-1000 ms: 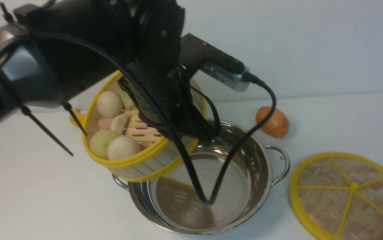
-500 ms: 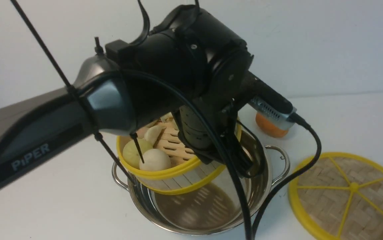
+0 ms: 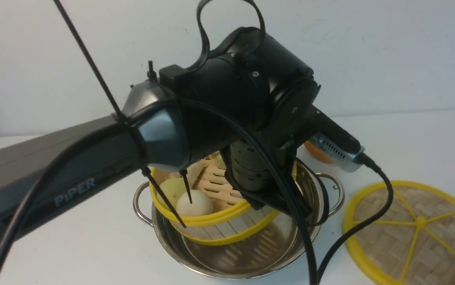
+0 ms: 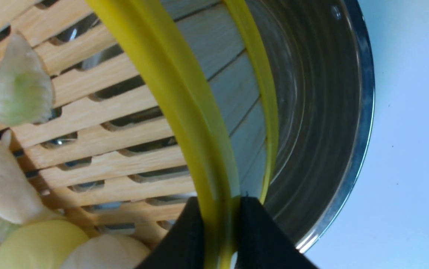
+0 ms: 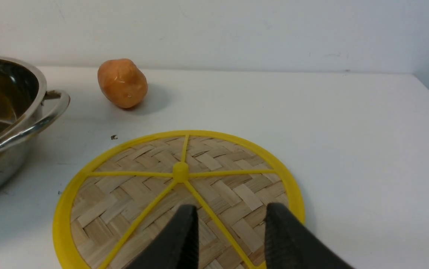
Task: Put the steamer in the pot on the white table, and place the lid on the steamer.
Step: 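Place the bamboo steamer basket with dumplings into the steel pot with the left gripper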
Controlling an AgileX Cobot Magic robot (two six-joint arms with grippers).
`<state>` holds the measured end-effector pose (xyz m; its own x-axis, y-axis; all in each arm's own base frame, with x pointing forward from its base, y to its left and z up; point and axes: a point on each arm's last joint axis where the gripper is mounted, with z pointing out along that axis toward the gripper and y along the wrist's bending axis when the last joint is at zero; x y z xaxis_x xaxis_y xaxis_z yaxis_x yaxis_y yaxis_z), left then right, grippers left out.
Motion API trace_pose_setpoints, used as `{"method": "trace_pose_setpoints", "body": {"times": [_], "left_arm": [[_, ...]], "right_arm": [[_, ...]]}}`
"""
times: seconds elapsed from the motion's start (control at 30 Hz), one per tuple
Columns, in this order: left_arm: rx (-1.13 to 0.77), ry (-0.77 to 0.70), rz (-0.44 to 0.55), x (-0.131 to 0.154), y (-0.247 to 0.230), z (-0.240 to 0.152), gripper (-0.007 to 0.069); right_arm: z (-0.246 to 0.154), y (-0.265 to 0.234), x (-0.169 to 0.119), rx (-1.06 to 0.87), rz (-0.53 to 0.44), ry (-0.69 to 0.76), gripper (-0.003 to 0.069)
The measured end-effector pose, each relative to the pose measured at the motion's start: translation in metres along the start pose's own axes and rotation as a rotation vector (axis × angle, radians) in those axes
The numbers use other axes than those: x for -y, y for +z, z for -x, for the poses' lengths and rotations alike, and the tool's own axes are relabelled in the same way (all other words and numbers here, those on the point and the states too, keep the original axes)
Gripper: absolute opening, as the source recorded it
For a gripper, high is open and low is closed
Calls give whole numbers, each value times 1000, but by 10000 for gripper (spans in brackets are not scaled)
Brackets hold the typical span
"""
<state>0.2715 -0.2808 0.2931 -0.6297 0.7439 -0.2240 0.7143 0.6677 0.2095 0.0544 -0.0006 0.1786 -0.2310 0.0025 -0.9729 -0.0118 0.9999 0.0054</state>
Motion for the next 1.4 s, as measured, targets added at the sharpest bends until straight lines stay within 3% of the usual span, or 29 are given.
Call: {"method": "trace_pose_setpoints", "body": {"times": [0.43, 1.2, 1.3, 1.4], "left_arm": [[-83, 23, -15, 10, 40, 7, 91], [-98, 73, -52, 20, 52, 9, 92], [-100, 76, -48, 20, 53, 10, 154], [-106, 81, -38, 19, 56, 11, 288]], "right_arm": [[0, 0, 0, 0, 0, 0, 241], [0, 0, 0, 0, 0, 0, 241], [0, 0, 0, 0, 0, 0, 241], [0, 0, 0, 0, 0, 0, 241]]}}
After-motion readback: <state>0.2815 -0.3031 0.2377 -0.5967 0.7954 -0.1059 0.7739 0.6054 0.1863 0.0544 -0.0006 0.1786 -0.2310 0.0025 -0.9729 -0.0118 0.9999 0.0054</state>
